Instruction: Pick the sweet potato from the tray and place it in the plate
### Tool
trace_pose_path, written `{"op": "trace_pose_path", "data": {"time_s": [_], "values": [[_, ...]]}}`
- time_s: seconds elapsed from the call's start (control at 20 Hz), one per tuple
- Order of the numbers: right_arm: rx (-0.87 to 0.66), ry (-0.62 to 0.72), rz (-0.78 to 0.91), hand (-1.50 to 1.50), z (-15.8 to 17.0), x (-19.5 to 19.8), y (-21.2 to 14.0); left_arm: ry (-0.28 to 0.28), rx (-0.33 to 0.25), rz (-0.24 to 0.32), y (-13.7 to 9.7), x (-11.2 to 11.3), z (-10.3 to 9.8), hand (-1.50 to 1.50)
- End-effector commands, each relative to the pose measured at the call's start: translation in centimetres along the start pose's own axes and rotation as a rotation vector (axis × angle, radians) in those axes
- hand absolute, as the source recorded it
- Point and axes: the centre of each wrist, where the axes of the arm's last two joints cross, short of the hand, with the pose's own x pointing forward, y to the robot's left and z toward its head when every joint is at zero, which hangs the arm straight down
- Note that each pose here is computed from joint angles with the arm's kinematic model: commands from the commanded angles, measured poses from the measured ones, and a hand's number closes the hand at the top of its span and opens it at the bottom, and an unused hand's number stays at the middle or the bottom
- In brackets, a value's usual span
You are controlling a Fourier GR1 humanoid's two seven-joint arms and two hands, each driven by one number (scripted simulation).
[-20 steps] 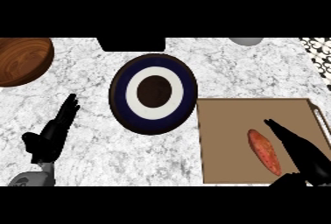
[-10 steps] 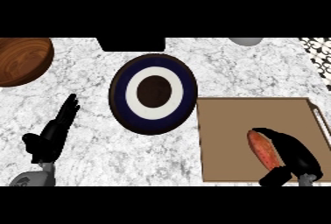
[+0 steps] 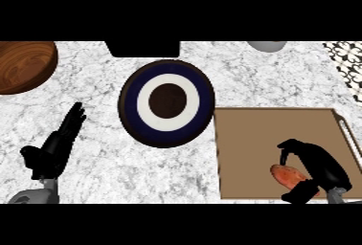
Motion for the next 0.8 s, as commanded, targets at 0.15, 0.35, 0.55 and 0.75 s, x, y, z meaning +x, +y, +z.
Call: {"op": "trace_pose_path", "data": {"time_s": [0.15,0.35,0.55,0.75], "values": [[-0.247,0.197,-0.222,1.5,2.6,1.8,6.8,0.013,0.031,-0.001,0.6,-0.6,1.0,0.0],[-0.48,0.295,-0.275,1.5,4.3,4.7,8.9,0.025,0.049,-0.004,0.9,-0.4,0.6,0.0],[-0.649,0.254,-0.26,1.5,7.6,6.3,10.7,0.011,0.029,0.012,-0.2,-0.7,0.5,0.0],[-0.732,0.208,-0.263,1.5,11.4,9.7,11.9,0.002,0.025,0.008,1.0,0.4,0.4,0.0]]}}
